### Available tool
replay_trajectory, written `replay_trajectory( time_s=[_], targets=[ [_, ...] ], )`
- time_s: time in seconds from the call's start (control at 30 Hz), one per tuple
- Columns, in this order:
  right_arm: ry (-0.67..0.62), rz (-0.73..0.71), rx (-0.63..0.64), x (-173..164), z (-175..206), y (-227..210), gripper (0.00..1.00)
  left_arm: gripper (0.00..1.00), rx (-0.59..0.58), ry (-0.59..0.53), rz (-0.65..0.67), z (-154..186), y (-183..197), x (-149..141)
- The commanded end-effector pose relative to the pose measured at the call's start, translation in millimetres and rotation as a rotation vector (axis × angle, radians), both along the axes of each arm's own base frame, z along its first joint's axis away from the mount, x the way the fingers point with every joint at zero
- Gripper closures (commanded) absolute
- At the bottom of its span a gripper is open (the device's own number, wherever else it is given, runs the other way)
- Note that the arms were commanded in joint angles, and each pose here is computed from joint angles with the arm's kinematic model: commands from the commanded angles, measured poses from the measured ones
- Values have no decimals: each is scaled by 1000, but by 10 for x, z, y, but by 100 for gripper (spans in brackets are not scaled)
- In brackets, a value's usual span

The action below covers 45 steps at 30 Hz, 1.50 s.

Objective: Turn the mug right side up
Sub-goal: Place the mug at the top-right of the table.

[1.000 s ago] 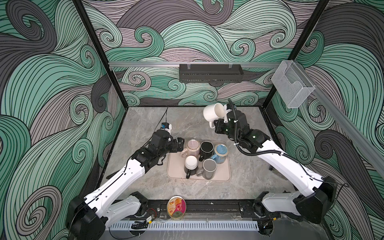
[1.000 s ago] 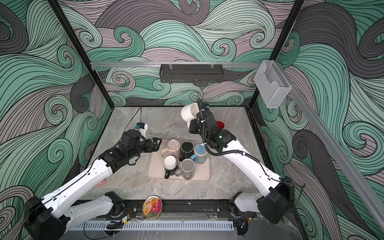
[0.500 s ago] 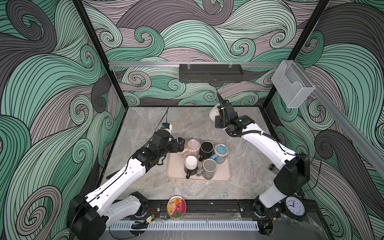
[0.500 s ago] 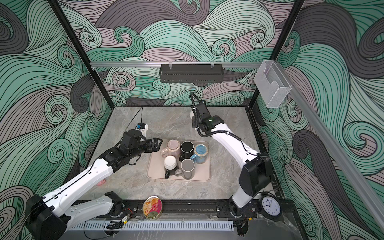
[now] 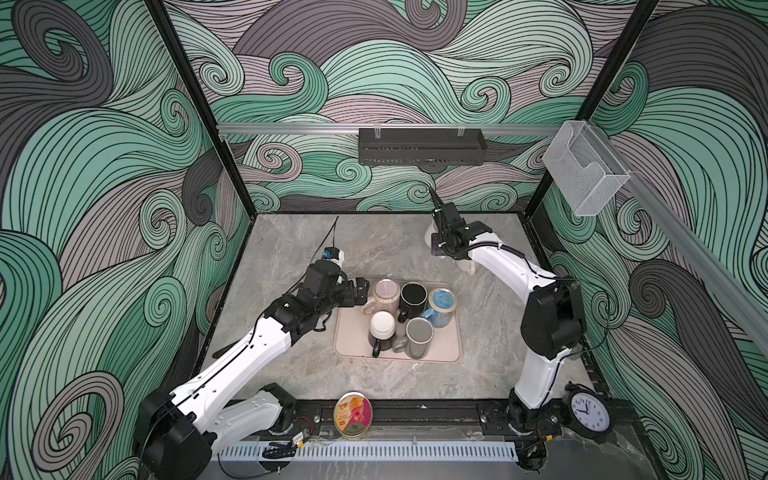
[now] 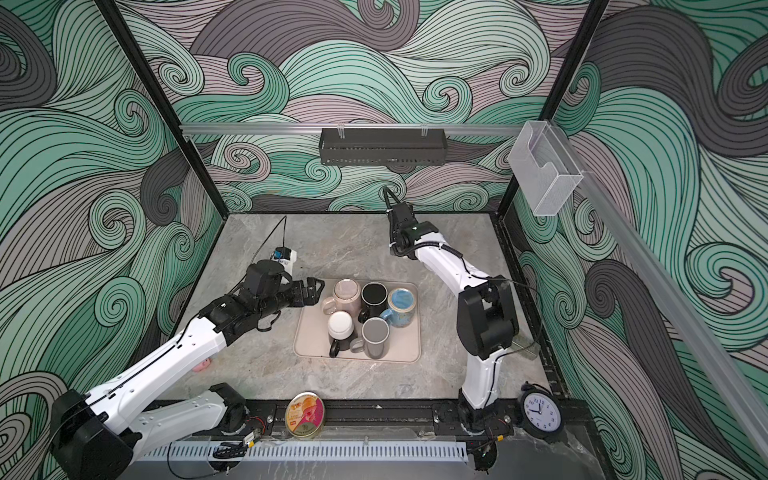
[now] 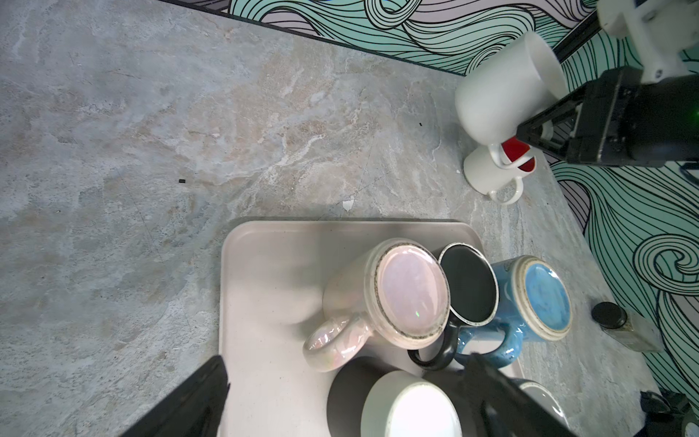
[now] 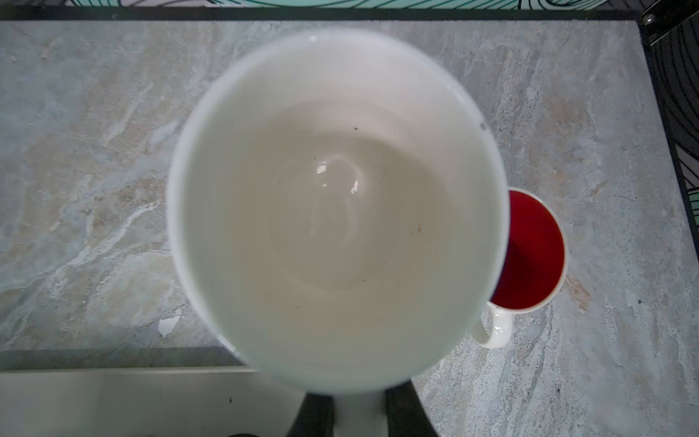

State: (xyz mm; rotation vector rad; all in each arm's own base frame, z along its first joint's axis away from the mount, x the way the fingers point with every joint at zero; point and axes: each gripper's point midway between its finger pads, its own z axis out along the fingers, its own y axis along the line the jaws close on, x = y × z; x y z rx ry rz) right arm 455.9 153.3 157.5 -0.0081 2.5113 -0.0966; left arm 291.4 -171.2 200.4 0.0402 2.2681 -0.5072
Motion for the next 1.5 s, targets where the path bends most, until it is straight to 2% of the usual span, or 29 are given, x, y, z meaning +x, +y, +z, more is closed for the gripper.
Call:
replay_trajectory(
  time_s=[0.0, 0.37, 0.87, 1.47],
  targets=[
    [-86, -26, 18, 178, 245, -40, 100, 2, 14, 6, -23, 23, 0, -25],
    [2, -45, -27, 240, -207, -145, 100, 1, 9, 31, -43, -39, -70, 4],
    [72, -69, -57, 230, -630, -239, 100, 2, 13, 41, -48, -87, -79, -1],
    [87, -80, -23, 103, -768, -273, 100, 2, 13, 52, -48, -126, -77, -16]
  ],
)
